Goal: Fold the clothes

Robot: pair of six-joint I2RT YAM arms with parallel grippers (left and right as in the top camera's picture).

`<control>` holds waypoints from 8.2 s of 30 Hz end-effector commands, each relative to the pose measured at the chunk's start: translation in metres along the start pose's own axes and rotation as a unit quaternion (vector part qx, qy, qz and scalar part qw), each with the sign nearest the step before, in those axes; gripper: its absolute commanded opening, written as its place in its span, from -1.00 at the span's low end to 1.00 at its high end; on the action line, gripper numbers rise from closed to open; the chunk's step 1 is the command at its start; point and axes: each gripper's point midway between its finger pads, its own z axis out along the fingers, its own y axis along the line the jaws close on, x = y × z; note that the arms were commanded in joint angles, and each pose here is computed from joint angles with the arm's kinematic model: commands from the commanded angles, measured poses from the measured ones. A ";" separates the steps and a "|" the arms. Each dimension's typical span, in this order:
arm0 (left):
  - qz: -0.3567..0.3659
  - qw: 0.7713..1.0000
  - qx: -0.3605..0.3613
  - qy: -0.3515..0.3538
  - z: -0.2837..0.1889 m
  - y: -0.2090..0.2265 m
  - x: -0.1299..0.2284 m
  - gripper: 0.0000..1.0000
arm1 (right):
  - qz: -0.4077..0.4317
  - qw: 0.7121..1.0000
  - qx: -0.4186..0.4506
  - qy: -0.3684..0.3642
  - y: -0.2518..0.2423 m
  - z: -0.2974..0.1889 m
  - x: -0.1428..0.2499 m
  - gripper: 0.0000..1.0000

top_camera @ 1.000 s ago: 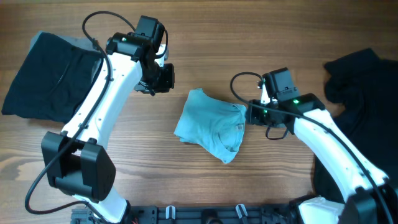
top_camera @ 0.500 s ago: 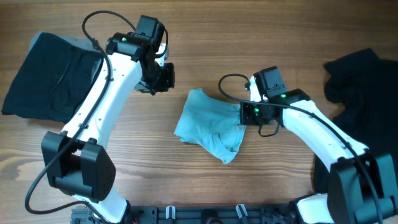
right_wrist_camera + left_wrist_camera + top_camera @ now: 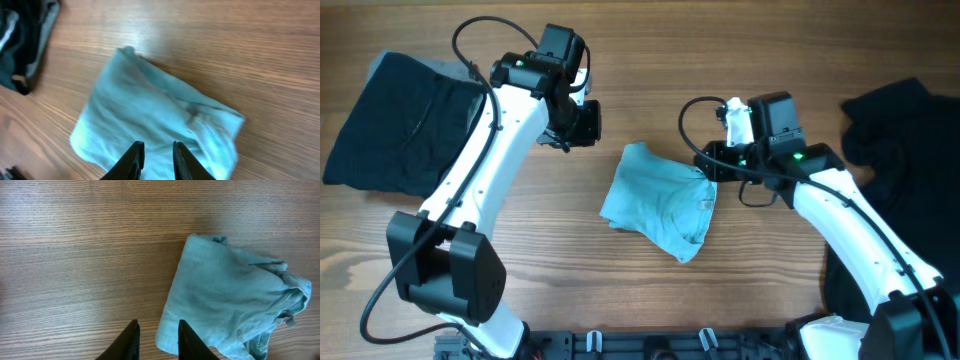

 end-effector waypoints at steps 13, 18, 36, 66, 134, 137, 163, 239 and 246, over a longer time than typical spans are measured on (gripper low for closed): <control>0.000 1.000 0.000 0.002 0.005 0.000 -0.001 -0.49 | 0.224 0.941 0.251 0.029 -0.116 -0.018 0.030 -0.91; 0.000 1.000 0.001 0.000 0.005 0.000 -0.002 -0.42 | -0.002 0.999 -0.029 0.020 -0.015 -0.012 -0.001 -0.60; 0.000 1.000 0.001 0.000 0.005 0.000 -0.001 -0.41 | 0.074 0.980 0.179 0.036 -0.078 0.036 0.013 -0.91; 0.007 1.000 -0.004 0.016 0.005 0.002 0.006 -0.01 | 0.151 0.941 0.120 0.278 -0.032 -0.006 0.176 0.36; 0.149 0.952 0.254 0.079 0.119 -0.081 0.111 0.81 | 0.228 0.972 0.029 0.054 -0.055 -0.029 0.044 0.11; 0.153 0.952 0.255 0.077 0.122 -0.081 0.113 0.33 | 0.228 0.972 0.027 0.054 -0.055 -0.029 0.044 0.11; -0.032 0.942 0.325 0.082 0.097 -0.047 0.074 -0.92 | 0.140 0.987 0.022 0.077 -0.055 -0.027 0.056 -0.70; -0.204 0.962 0.173 0.063 0.185 -0.073 0.088 -0.86 | 0.077 0.979 0.036 0.187 -0.063 0.064 0.098 -0.91; -0.142 0.975 0.173 0.001 0.106 -0.032 0.040 -0.92 | -0.012 0.996 0.004 0.087 -0.011 -0.023 0.029 -0.92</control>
